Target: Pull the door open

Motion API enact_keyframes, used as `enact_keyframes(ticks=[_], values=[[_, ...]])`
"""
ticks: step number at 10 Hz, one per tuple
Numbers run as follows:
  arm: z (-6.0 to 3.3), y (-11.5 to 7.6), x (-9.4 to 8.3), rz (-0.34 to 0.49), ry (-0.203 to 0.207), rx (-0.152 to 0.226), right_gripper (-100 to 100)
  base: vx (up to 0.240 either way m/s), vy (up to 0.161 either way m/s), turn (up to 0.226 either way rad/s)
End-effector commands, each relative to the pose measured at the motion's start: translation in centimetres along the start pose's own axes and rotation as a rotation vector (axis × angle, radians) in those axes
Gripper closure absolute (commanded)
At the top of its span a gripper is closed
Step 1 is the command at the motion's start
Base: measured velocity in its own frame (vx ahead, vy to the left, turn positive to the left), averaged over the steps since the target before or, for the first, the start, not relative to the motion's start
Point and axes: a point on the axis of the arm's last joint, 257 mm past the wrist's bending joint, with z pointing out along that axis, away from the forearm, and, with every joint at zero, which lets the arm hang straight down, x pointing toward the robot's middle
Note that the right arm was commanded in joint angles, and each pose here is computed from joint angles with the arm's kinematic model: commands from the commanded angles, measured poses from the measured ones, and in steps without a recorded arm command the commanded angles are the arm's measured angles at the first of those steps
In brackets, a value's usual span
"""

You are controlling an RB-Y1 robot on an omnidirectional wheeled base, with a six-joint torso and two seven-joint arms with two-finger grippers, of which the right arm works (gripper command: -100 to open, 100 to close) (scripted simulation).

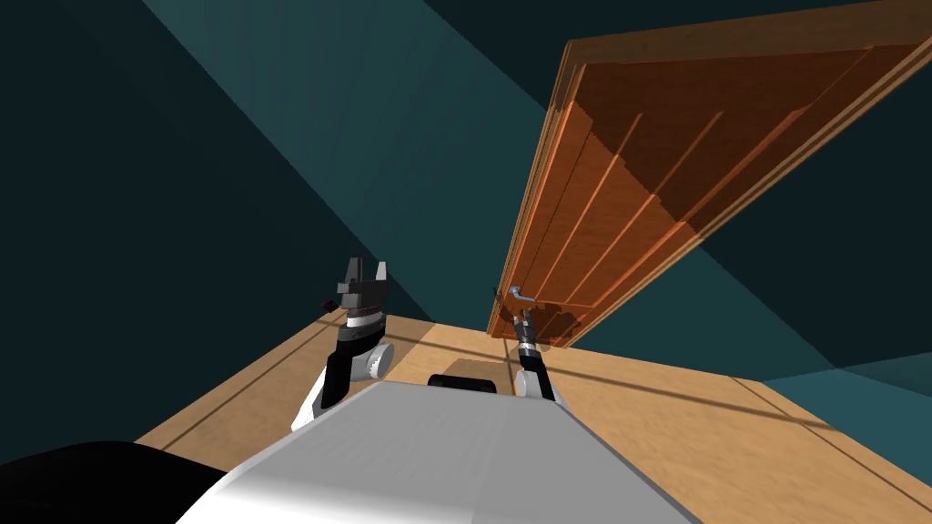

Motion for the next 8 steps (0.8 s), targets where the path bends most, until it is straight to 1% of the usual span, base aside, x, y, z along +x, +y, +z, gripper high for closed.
enact_keyframes(ticks=[1, 2, 3, 4, 5, 6, 7, 8], values=[[-0.32, -1.2, -1.0, -0.003, -0.014, 0.024, -100, 0.067, -0.106, 0.152], [-0.62, -1.7, -1.3, -0.007, -0.019, 0.038, -100, 0.043, -0.078, 0.045], [-0.62, -1.7, -1.3, -0.007, -0.019, 0.038, -100, 0.012, -0.032, -0.021], [-0.65, -2.2, -1.7, -0.008, -0.026, 0.046, -100, 0.023, -0.031, 0.092], [-0.85, -2.6, -1.9, -0.010, -0.029, 0.055, -100, 0.023, -0.037, 0.054], [-1.04, -3.3, -2.6, -0.014, -0.038, 0.070, -100, 0.023, -0.054, 0.085], [-1.07, -3.7, -3.0, -0.016, -0.045, 0.077, -100, 0.036, -0.083, 0.133], [-1.32, -4.1, -3.2, -0.019, -0.048, 0.087, -100, 0.033, -0.066, 0.039]])
